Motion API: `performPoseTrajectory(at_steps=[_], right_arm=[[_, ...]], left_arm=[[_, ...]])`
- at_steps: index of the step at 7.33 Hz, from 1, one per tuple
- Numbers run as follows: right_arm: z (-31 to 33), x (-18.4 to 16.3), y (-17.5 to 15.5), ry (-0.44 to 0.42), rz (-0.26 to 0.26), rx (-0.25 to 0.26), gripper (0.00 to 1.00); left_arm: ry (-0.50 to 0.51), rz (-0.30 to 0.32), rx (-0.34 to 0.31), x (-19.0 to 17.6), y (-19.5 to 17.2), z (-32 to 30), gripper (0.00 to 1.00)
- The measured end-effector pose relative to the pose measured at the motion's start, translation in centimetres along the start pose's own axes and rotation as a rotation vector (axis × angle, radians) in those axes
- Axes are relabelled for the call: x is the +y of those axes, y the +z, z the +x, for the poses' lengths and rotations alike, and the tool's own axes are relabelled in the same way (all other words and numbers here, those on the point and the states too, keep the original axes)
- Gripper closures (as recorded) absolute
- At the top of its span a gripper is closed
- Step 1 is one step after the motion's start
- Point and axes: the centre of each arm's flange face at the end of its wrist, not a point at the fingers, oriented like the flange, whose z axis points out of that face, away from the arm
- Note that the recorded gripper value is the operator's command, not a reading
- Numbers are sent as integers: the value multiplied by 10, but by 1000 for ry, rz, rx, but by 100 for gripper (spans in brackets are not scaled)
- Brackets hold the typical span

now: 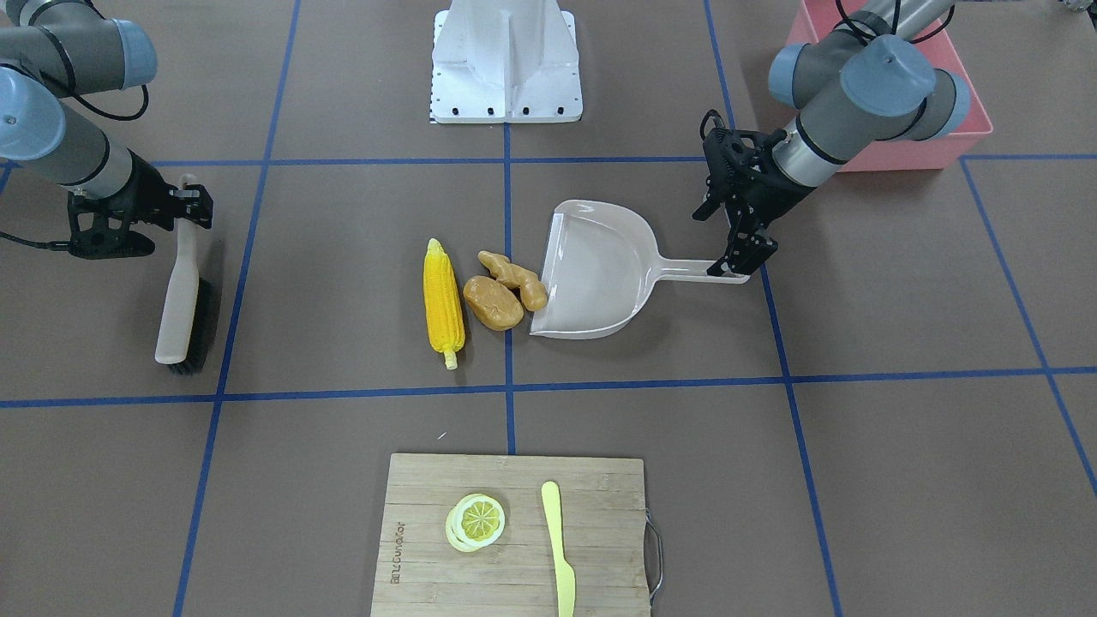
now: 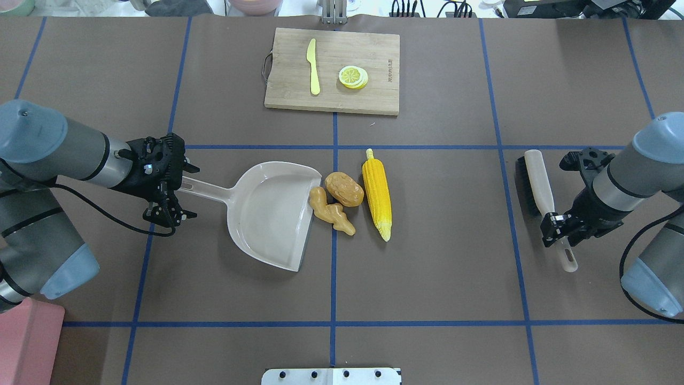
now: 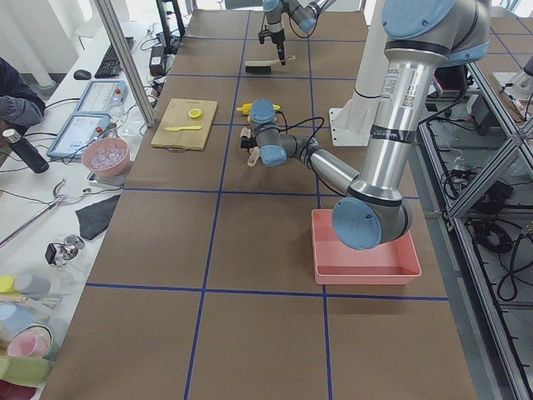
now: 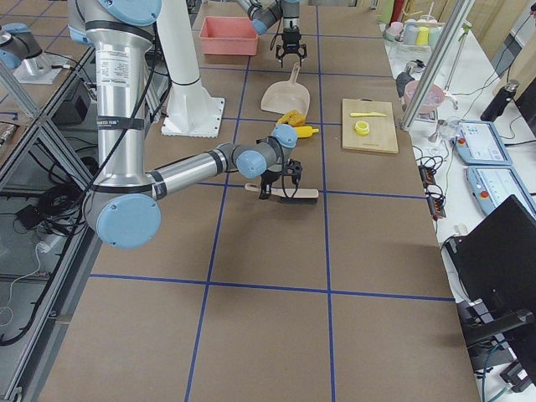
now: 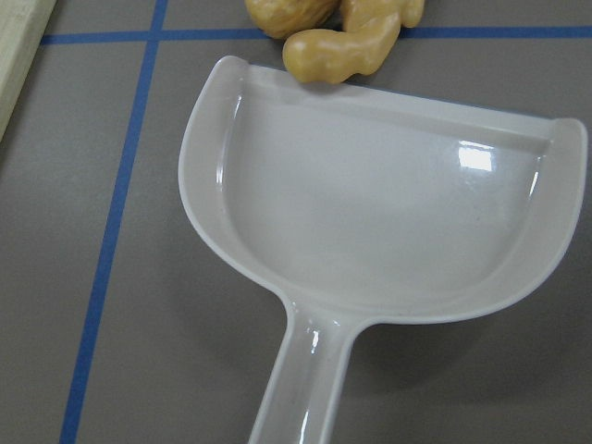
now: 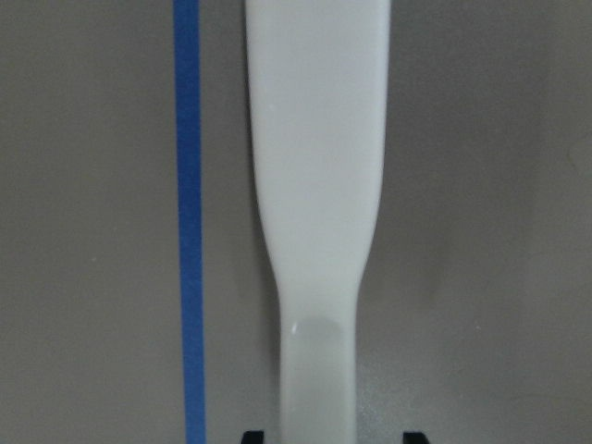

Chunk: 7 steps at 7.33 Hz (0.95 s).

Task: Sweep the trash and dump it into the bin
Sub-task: 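Grasp the white dustpan handle with left gripper while right grasps brush, then lift the brush with the right gripper and move it behind the corn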

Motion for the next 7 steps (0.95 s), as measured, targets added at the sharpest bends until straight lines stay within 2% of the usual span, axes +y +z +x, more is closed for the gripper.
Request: performPoseTrajectory(at_steps=[1,2,3,5,7], right_arm=[[1,-2,3,2,-2,6,53],[0,-4,7,3,-5,10,90],[-2,-6,10,2,-7,12,100],[-9,-10,9,0,-5,4,100],[-4,-18,-18,26,20,-35,100]], left_arm=[[-13,-1,21,4,4,-3,1],[-34,-4,51,10,7,-6,1],[-59,0,81,14,7,-12,1],[-79,12,97,15,2,-21,1],[-63,22,91,15,10,-32,2]])
